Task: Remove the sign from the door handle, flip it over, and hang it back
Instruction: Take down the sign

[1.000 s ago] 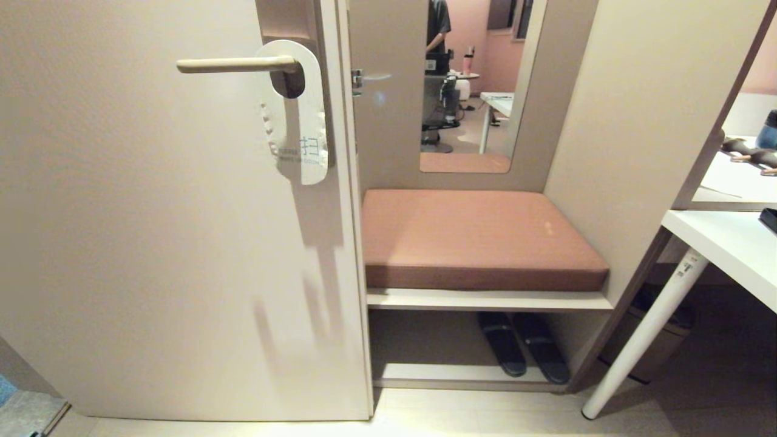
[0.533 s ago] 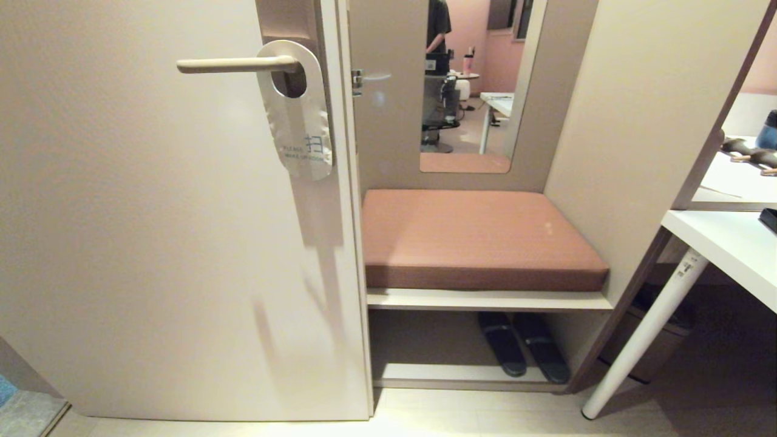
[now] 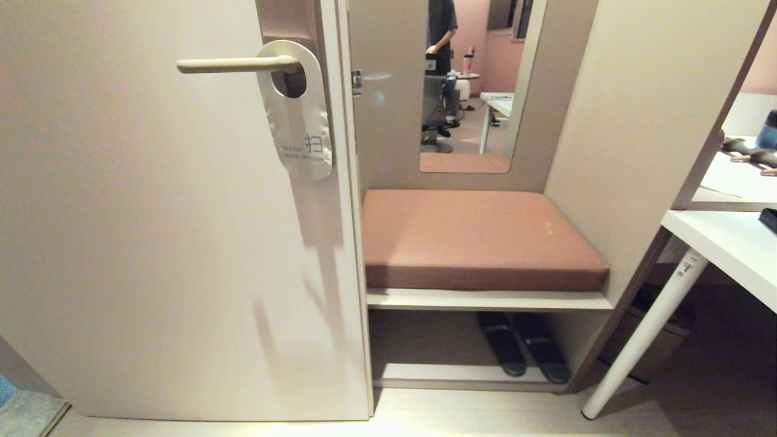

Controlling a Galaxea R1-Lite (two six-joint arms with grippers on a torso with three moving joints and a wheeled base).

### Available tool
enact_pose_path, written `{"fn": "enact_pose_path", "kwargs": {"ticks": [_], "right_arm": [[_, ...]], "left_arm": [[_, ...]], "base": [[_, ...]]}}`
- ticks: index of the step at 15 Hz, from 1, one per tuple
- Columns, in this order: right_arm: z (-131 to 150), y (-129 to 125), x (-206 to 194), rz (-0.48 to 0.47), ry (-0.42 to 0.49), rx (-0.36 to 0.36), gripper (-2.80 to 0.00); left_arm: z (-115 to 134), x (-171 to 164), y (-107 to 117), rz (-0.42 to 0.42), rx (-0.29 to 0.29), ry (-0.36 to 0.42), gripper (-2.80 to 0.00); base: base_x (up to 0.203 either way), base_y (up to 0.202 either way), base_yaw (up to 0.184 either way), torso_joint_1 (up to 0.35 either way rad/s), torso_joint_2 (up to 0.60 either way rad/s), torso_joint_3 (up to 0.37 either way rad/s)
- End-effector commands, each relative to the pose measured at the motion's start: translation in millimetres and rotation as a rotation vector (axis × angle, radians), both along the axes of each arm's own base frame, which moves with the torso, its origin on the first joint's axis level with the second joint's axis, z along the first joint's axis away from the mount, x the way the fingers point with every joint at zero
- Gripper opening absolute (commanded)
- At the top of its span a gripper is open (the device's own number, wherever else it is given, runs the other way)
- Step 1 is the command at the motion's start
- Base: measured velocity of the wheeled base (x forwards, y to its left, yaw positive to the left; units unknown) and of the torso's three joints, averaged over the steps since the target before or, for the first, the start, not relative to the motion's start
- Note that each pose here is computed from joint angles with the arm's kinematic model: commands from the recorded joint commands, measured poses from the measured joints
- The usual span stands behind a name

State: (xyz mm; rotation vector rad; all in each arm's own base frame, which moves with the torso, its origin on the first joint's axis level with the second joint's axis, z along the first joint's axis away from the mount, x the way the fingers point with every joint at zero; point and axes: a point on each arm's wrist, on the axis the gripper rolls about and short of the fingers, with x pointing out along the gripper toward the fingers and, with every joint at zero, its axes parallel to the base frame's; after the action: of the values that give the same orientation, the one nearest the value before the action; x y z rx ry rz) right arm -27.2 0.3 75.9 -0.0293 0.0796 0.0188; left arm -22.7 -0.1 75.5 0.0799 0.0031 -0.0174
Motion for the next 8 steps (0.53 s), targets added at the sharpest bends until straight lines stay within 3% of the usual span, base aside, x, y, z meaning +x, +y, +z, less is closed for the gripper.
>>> {"fn": "enact_pose_path", "kwargs": {"ticks": [1,8], "right_arm": [[0.0,0.0,0.1,0.001,0.001,-0.001,-2.80],[0.0,0.0,0.1,0.001,0.001,-0.001,-2.80]], "left_arm": [[0.1,-0.1,-0.1,-0.004,0.017,-0.001,-2.80],[0.1,-0.1,-0.2,-0.007,0.028,-0.001,-2.80]], "base": [[0.000,0.000,0.000,0.000,0.00,0.000],[0.000,0.000,0.000,0.000,0.00,0.000]]}}
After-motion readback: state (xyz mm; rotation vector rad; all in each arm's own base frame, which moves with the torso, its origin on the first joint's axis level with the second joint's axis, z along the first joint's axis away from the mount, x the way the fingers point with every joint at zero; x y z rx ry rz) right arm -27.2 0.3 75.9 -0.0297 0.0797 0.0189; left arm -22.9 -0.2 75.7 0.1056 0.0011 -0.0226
